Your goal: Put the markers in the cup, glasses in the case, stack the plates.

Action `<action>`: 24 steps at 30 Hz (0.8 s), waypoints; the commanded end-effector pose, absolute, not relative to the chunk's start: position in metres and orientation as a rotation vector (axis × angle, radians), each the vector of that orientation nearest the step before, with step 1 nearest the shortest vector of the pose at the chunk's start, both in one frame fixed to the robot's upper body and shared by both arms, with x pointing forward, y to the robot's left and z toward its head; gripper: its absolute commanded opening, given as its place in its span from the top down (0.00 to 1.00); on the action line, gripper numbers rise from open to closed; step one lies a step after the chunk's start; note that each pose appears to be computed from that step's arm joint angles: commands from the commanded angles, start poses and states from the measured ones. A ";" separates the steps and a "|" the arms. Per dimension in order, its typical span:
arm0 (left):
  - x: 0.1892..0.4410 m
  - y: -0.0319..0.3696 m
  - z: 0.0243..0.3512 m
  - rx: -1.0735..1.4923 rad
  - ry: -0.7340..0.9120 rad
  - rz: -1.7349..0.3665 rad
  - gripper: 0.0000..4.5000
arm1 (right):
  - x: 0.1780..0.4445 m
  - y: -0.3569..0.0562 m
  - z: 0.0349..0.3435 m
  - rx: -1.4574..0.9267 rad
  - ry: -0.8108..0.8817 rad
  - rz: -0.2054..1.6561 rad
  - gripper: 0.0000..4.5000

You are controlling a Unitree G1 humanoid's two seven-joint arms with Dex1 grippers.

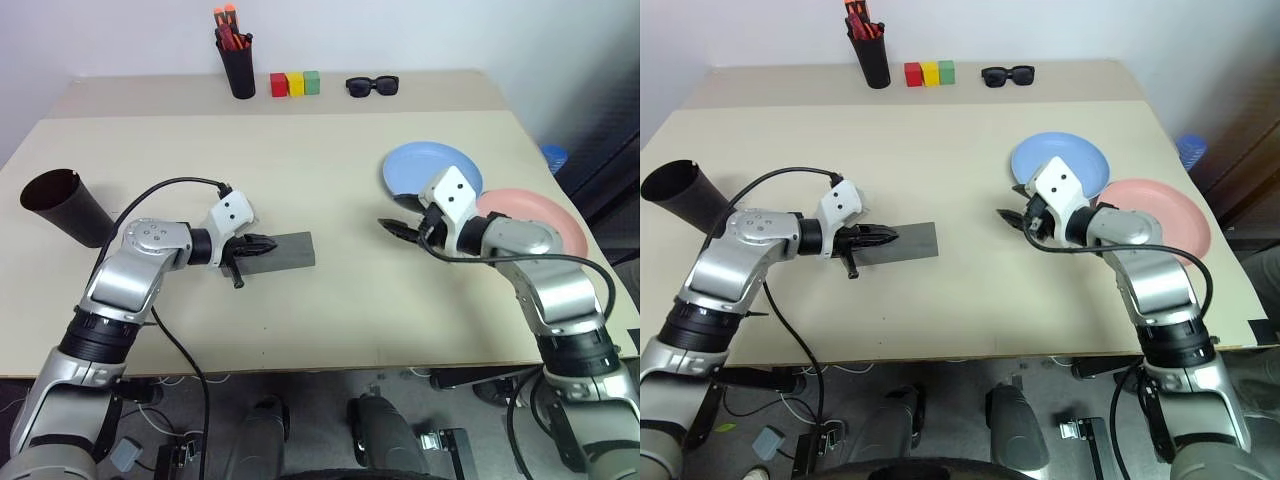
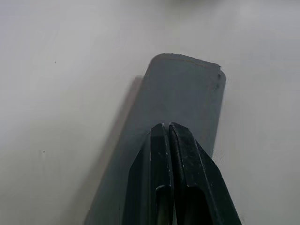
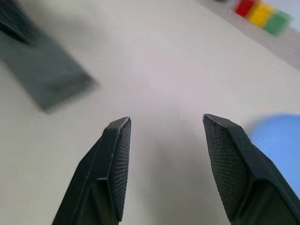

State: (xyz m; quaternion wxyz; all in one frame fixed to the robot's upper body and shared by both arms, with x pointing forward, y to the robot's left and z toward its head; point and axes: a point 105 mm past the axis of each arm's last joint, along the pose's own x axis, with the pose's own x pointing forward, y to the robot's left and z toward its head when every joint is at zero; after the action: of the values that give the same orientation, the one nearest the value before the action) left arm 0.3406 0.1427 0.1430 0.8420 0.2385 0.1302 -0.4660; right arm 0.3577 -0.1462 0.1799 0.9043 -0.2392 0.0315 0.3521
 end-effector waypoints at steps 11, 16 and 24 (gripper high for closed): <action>0.313 0.151 0.195 0.308 -0.078 -0.923 0.98 | 0.418 -0.198 0.157 -0.802 0.191 0.428 0.46; 0.299 0.160 0.185 0.304 -0.048 -0.877 0.98 | 0.419 -0.196 0.141 -0.821 0.224 0.462 0.46; 0.288 0.162 0.174 0.260 -0.029 -0.839 1.00 | 0.419 -0.197 0.142 -0.863 0.194 0.443 0.98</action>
State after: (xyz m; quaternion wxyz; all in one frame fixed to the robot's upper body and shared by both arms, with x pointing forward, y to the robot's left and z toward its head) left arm 0.2915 0.1622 0.1605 0.9039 0.1208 0.0129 -0.4101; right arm 0.4175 -0.1979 0.1299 0.8792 -0.4062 0.1150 0.2207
